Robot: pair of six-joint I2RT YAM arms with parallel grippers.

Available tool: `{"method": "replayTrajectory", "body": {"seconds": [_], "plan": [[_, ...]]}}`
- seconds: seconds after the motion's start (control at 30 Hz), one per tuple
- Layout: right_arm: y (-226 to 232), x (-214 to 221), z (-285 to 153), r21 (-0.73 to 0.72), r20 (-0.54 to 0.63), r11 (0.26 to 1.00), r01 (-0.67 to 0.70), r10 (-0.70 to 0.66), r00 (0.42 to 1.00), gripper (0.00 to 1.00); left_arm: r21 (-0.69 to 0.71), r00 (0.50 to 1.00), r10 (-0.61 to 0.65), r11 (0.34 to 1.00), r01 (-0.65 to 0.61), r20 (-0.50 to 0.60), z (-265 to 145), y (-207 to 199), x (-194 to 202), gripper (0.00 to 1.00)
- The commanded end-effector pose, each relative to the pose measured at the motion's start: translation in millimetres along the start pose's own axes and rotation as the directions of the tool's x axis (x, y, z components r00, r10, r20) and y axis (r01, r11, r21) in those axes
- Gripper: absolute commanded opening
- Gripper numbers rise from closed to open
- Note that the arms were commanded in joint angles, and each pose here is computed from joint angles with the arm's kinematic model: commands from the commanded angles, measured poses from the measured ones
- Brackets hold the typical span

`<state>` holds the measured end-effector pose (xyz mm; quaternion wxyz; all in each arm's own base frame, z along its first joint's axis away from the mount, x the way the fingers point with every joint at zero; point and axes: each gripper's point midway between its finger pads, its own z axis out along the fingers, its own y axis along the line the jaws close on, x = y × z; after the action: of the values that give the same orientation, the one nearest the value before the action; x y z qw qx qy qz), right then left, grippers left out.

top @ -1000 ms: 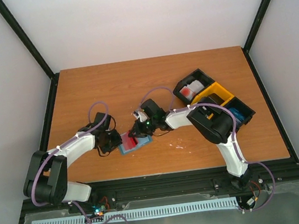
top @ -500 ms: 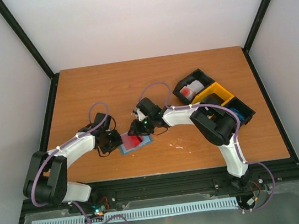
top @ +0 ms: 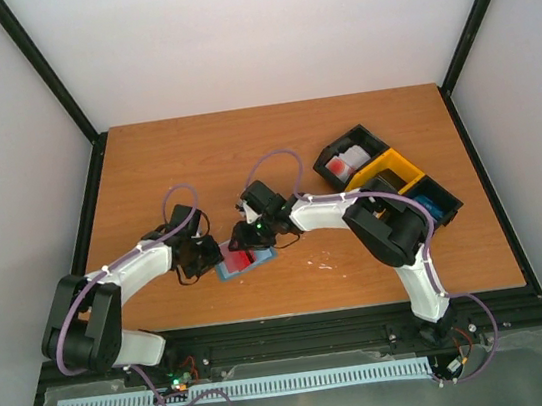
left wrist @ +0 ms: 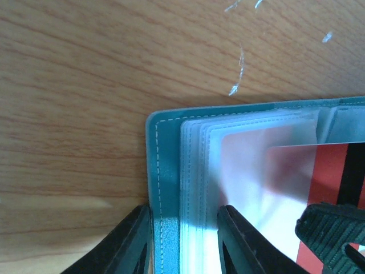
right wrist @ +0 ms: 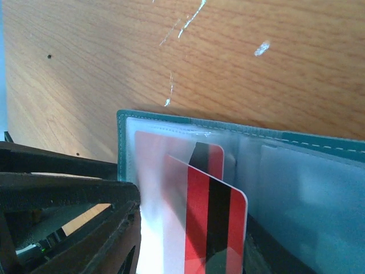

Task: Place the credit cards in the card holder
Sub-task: Insert the credit card into the card holder.

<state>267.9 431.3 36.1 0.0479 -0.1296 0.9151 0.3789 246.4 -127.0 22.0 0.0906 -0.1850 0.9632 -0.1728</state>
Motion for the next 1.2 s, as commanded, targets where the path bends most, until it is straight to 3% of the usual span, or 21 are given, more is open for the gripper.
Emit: {"method": "replayTrajectory", "body": {"seconds": [0.0, 0.13, 0.43, 0.6, 0.83, 1.03, 1.17], "plan": [[2, 12, 14, -0.011, -0.029, 1.0, -0.015, 0.015, 0.999, 0.41, 0.021, 0.999, 0.027, 0.999, -0.027, -0.017, -1, 0, 7, 0.34], [-1, 3, 16, 0.012, 0.024, 1.0, -0.018, 0.018, 1.0, 0.37, 0.012, 1.0, 0.022, 1.0, -0.022, -0.018, -1, 3, 8, 0.32], [-16, 3, 14, -0.023, 0.111, 0.999, -0.026, 0.029, 0.993, 0.11, 0.0, 1.0, 0.009, 1.0, -0.009, -0.02, 0, 6, 9, 0.31], [-17, -5, 16, -0.062, 0.142, 0.997, -0.035, 0.043, 0.989, 0.03, 0.003, 1.0, 0.003, 1.0, -0.003, -0.024, 0, 8, 12, 0.31], [-17, -6, 24, -0.083, 0.137, 0.997, -0.011, 0.022, 0.99, 0.05, 0.008, 1.0, 0.004, 1.0, -0.004, -0.023, -1, 6, 12, 0.31], [-26, 4, 16, -0.031, 0.122, 1.0, 0.001, 0.003, 0.993, 0.3, 0.001, 1.0, -0.003, 1.0, 0.003, -0.014, -3, 6, 9, 0.32], [-22, -8, -3, 0.055, 0.15, 0.998, 0.036, -0.044, 0.988, 0.38, -0.002, 1.0, -0.006, 1.0, 0.006, -0.012, -3, 7, 9, 0.32]]}}
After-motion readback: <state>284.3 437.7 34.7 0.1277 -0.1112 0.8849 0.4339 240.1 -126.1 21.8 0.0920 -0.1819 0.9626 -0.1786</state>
